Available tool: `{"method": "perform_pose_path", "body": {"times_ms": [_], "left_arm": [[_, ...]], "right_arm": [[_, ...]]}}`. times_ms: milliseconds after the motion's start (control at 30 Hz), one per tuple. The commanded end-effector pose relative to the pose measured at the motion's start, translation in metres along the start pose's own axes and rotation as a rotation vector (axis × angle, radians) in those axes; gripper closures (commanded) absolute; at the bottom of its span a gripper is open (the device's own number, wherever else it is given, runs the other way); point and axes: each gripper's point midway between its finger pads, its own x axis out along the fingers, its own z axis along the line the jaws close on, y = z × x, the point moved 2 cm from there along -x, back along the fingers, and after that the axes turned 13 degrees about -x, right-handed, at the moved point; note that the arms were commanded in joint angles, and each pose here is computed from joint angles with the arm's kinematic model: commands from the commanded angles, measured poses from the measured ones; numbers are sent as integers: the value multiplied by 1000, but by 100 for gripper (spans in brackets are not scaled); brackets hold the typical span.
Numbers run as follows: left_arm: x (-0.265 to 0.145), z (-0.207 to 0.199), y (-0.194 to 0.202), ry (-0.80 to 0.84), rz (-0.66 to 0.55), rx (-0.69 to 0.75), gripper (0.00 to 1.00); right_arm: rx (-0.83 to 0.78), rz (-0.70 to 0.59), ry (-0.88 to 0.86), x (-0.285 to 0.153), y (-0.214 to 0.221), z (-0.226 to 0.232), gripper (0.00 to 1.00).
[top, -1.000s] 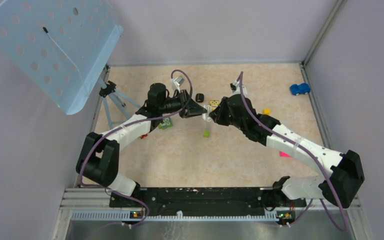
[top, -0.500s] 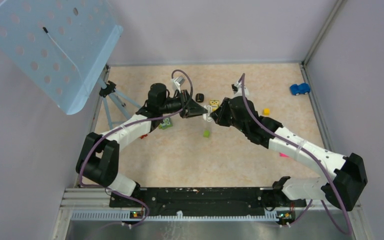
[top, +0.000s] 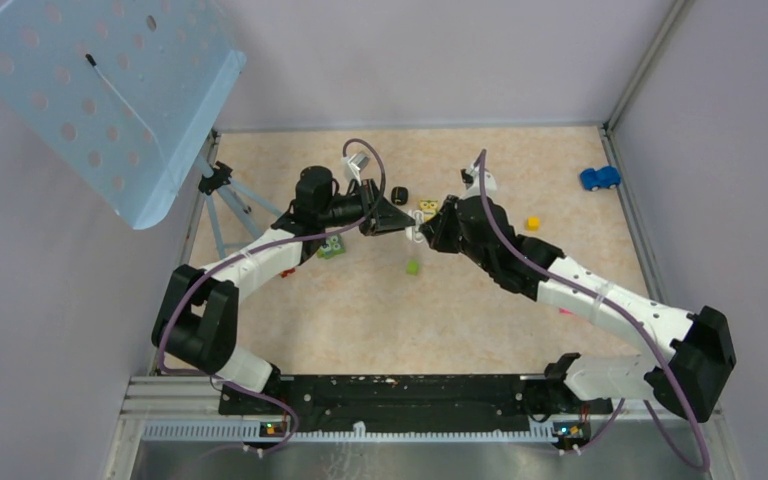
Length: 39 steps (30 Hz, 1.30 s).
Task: Insert the wireless bluetooth earbuds into the charging case
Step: Pick up the left earbud from the left side groove of the charging case.
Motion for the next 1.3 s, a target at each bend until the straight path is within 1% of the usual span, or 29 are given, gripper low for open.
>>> {"method": "perform_pose_path", "body": {"times_ms": [0,233,867,1000,1267], "left_arm": [[-3,-32,-3,74,-7,86,100],[-4,-34,-2,76,-8,89,100],[-5,-37,-2,79,4,75,100],[-4,-38,-2,76,9,75,100],[-4,-38,-2,74,14,66,100]], "right_arm": [[-32,-80,-8,-7,-18,10,100],[-103,-79,37,-7,-12,14,100],[-141,-122,98,-4,-9,12,100],[-144,-114,94,-1,-5,14,100],[-205,-138,139,-2,-4,15,100]]}}
